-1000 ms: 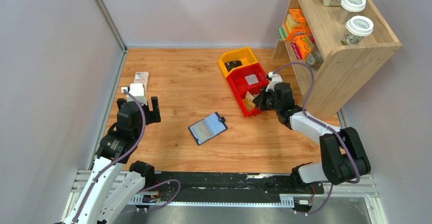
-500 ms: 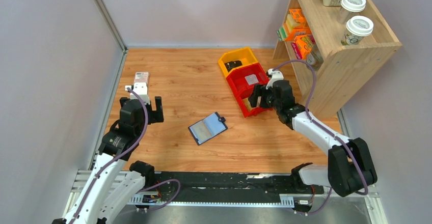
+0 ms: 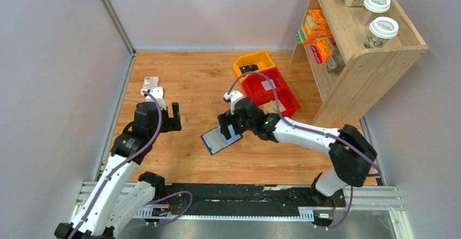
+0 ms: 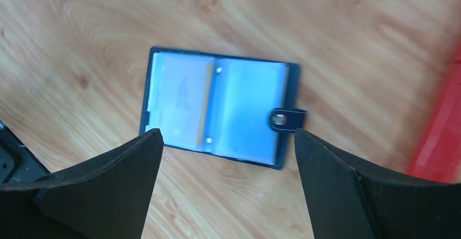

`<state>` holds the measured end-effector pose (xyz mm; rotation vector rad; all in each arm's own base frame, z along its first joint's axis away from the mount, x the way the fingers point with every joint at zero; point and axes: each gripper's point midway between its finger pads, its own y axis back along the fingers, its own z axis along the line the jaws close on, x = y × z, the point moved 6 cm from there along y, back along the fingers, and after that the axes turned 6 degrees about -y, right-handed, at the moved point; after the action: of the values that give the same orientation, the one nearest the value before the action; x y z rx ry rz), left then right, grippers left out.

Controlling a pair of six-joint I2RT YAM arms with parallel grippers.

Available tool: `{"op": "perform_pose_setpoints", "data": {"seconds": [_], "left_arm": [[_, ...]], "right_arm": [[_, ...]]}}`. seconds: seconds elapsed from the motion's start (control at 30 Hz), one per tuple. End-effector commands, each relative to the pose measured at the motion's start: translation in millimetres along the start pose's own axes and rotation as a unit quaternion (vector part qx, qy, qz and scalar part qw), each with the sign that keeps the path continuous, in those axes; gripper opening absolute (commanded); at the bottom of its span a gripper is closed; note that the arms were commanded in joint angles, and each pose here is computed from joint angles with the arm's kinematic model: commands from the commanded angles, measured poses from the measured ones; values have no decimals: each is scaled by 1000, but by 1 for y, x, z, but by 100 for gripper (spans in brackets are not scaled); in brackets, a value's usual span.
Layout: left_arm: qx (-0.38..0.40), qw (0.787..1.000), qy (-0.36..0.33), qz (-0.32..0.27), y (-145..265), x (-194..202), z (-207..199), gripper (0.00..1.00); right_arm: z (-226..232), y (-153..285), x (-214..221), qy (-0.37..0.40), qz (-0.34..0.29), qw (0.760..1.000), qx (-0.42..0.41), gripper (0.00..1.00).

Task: Take the credit cards out of the card holder
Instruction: Place the credit card in the storage box, then remove the credit card from the card holder.

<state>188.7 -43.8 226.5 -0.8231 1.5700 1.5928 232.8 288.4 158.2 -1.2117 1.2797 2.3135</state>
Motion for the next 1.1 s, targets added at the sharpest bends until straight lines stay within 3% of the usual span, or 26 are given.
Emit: {"op": "perform_pose_setpoints", "data": {"seconds": [0.0, 0.27, 0.53, 1.07], "left_arm": [[33, 999, 37, 23, -4, 2, -12, 100], [73, 992, 63, 79, -12, 19, -28, 96], [125, 980, 99, 116, -19, 33, -46, 93], [185, 960, 136, 161, -33, 50, -77, 90]], "right_arm": [[30, -24, 11, 30, 38, 999, 0, 94], [59, -55, 47, 68, 99, 993, -12, 94], [48, -64, 74, 78, 132, 988, 27, 93], [47, -64, 92, 11, 154, 987, -42, 56]]}}
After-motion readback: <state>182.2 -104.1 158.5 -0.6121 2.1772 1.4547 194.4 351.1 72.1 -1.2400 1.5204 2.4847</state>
